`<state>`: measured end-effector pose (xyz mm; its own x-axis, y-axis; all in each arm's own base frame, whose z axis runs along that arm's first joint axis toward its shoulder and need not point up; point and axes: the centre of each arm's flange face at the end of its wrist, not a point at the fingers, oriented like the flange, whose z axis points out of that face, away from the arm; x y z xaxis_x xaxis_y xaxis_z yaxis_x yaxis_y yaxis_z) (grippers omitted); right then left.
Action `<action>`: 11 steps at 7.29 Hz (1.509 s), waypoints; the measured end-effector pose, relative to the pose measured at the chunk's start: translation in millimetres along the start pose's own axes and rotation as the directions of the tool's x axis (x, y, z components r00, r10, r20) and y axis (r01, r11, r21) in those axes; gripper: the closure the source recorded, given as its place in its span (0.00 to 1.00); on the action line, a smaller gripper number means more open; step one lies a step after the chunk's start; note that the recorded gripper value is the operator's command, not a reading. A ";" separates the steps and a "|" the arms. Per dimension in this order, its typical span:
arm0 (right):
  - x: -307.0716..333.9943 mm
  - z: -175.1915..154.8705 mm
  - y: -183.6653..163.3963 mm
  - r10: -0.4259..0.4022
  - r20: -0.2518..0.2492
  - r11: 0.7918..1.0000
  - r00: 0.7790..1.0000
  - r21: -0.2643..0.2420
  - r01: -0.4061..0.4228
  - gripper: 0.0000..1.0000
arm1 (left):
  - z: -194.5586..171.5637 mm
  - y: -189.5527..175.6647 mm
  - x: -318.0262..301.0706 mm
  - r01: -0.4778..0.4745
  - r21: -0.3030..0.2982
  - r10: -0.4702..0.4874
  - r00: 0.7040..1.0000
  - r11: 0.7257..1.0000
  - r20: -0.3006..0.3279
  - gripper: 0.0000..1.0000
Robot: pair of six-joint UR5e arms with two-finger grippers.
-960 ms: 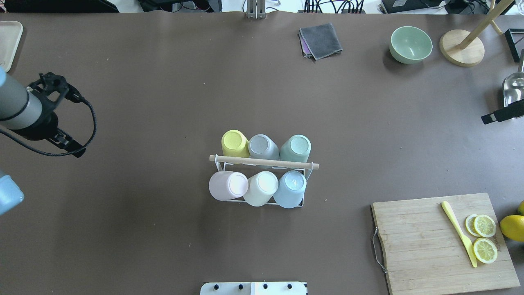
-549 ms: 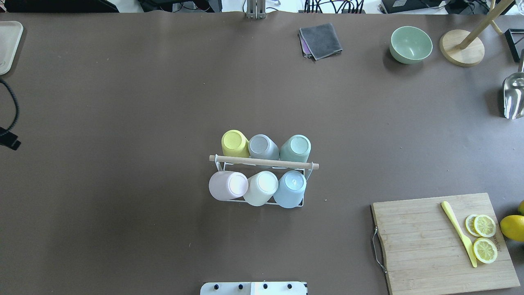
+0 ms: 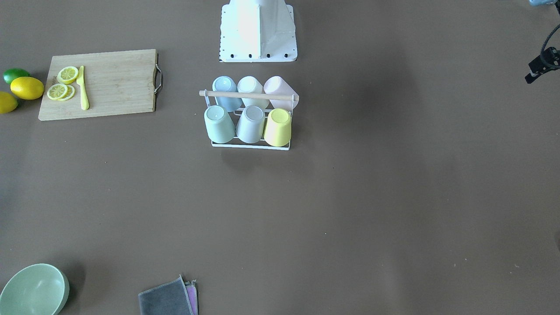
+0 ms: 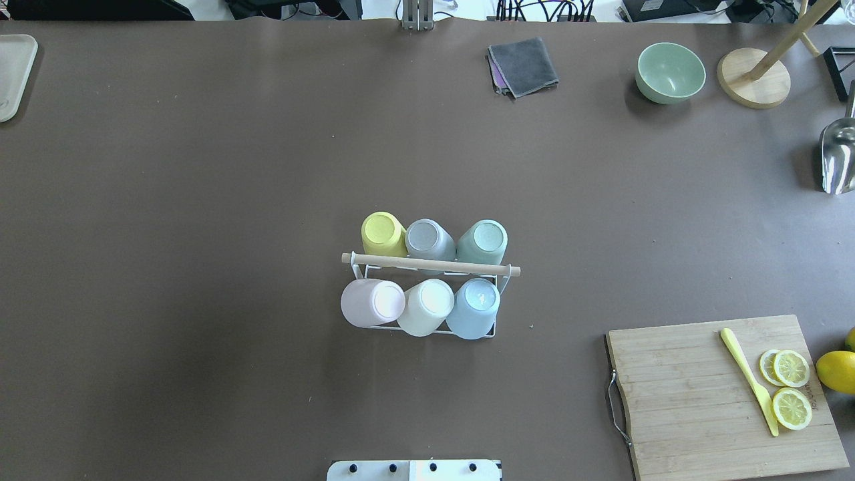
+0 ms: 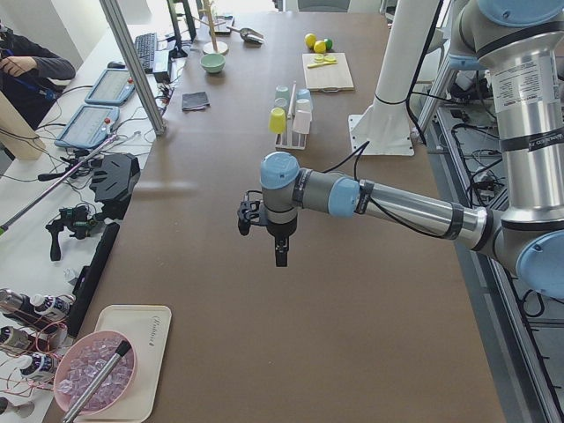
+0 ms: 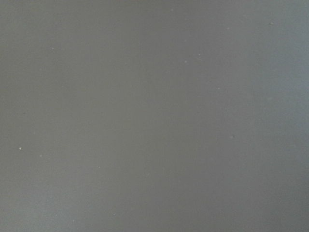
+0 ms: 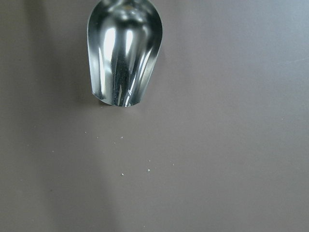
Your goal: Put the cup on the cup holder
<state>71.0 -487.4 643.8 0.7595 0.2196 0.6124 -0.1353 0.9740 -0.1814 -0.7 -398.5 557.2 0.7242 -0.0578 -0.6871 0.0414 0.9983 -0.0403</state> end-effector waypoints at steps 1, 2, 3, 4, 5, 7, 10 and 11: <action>7.6 -2.7 -0.2 0.022 -0.006 1.000 1.000 -0.013 -0.022 0.00 | 2.7 0.4 -32.0 0.026 0.001 -0.026 1.000 1.000 0.005 0.01; 13.2 -0.7 -0.1 0.037 -0.009 0.999 0.999 -0.024 -0.037 0.00 | 1.2 2.9 -67.6 0.024 0.013 -0.024 1.000 1.000 0.006 0.01; 16.5 0.6 1.1 0.046 -0.009 0.999 0.999 -0.028 -0.046 0.00 | -4.2 10.2 -100.1 0.027 0.032 -0.027 1.000 0.999 0.007 0.01; 22.0 -1.6 3.4 0.059 -0.007 0.998 0.998 -0.023 -0.059 0.00 | -7.9 17.8 -119.3 0.035 0.046 -0.035 0.999 0.998 0.015 0.01; 30.9 -6.4 6.4 0.077 0.003 0.997 0.997 -0.014 -0.077 0.00 | -10.6 20.9 -127.4 0.035 0.056 -0.037 0.999 0.998 0.038 0.01; 43.3 -17.3 9.9 0.100 0.013 0.995 0.995 0.009 -0.100 0.00 | -13.7 21.2 -130.3 0.025 0.064 -0.029 0.997 0.998 0.074 0.01; 49.1 -20.6 12.7 0.112 0.021 0.994 0.994 0.014 -0.112 0.00 | -14.3 20.5 -129.2 -0.080 0.060 0.075 0.994 0.995 0.080 0.01; 49.8 -20.3 13.6 0.114 0.023 0.993 0.993 0.013 -0.114 0.00 | -12.4 20.6 -130.7 -0.113 0.052 0.109 0.991 0.992 0.078 0.01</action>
<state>119.9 -464.3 656.2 0.7241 0.3301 0.6056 -0.2292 0.9433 -0.2403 -103.0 -370.4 637.2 0.7759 0.0519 -0.6287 -0.0056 0.9971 0.0753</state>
